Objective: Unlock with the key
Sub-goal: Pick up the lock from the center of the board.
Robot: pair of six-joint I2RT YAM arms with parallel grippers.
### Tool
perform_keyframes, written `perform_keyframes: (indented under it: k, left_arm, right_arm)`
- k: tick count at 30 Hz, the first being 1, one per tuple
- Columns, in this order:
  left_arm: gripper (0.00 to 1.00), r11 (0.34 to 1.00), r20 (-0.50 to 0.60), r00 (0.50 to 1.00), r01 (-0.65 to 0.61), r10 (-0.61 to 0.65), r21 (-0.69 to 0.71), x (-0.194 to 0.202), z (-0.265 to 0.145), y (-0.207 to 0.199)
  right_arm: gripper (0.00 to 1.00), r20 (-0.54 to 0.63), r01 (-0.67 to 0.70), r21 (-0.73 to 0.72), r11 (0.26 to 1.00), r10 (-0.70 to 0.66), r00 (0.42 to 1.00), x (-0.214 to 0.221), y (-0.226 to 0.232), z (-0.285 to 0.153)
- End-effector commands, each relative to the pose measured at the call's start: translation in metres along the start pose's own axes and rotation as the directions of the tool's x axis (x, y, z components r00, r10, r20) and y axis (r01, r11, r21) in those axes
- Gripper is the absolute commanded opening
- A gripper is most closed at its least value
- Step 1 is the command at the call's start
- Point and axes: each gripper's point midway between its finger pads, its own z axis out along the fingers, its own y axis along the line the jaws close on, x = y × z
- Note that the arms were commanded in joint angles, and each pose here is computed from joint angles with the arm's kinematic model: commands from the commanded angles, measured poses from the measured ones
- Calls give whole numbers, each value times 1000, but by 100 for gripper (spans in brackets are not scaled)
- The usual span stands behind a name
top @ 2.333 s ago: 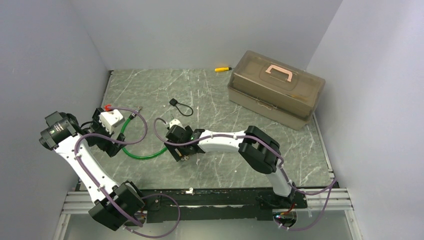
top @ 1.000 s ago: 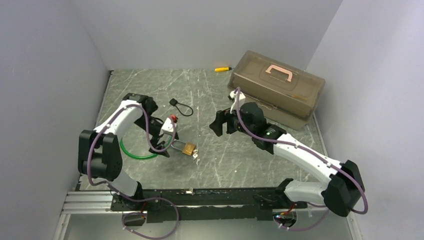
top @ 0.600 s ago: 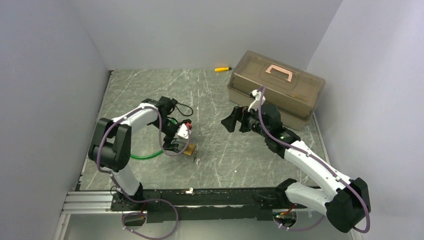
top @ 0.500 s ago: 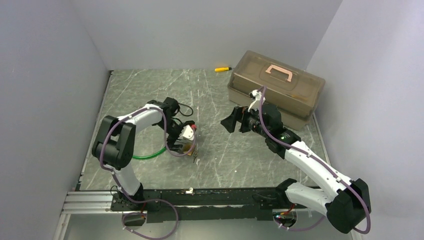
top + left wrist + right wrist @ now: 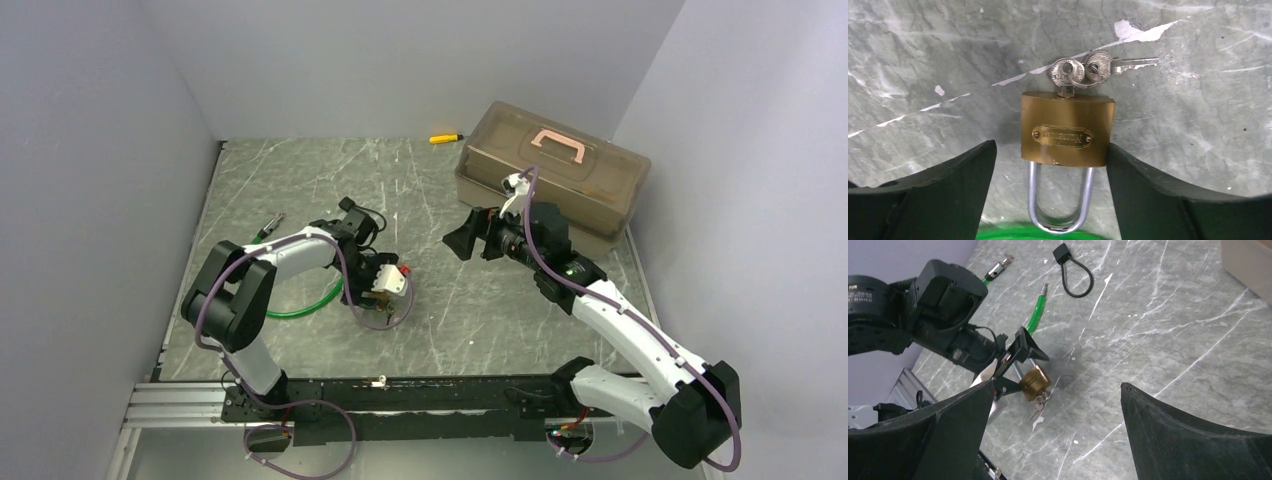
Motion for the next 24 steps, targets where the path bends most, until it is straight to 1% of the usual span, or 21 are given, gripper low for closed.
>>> perform_keyframes:
  k: [1,2,3,4,5,6,7,8,9,11,12,13,15,19,21,24]
  left_arm:
    - [74,998,-88,995,-44,41,-32,17,14,-1]
    - [67,998,-90,995,-53,50,-37,16,14,-2]
    - [63,997,-95,994,-63,60,-33,15,15,-6]
    - [62,997,-98,993,-75,72,-31,13,16,-8]
    - [64,996,-98,992,-87,85,-23,11,17,-12]
    - [70,995,-94,991,-96,95,-8,9,17,-15]
    - [79,995,-90,991,-100,100,4,7,18,-18]
    - [87,995,-86,991,-99,100,17,6,18,-19]
    - [91,995,-80,992,-96,99,36,5,19,-19]
    - [92,994,-81,993,-75,81,77,3,20,-19]
    - [90,993,-87,994,-62,71,97,4,21,-18]
    - [86,993,-96,994,-47,58,110,5,23,-16]
    - [75,992,-107,993,-28,42,127,6,24,-15]
    - [59,988,-109,992,-54,70,142,4,24,-22]
    - [46,988,-102,993,-38,54,147,0,23,-26]
    - [21,993,-82,997,20,-11,113,-15,9,-21]
  right_arm:
    - [100,77,30,-47,998,-26,997,-32,17,-8]
    - [99,78,28,-47,998,-25,997,-33,16,-8]
    - [99,76,25,-46,999,-21,997,-33,16,-7]
    - [99,73,22,-43,999,-19,997,-33,15,-7]
    - [98,68,19,-44,999,-16,998,-33,15,-5]
    - [98,65,18,-48,999,-15,998,-34,15,-5]
    - [97,59,18,-55,998,-15,998,-33,17,-5]
    - [97,60,18,-60,998,-15,998,-34,18,-5]
    - [96,63,15,-60,998,-11,998,-35,17,-5]
    - [96,66,12,-64,998,-8,998,-36,19,-6]
    - [95,66,12,-67,998,-7,998,-36,20,-7]
    - [95,69,10,-67,998,-5,998,-37,20,-8]
    - [95,65,9,-62,998,-5,998,-37,20,-9]
    - [94,67,19,-66,998,-15,998,-42,23,-12]
    - [93,69,22,-70,997,-18,997,-44,25,-12]
    - [91,70,25,-81,996,-19,997,-47,28,-11]
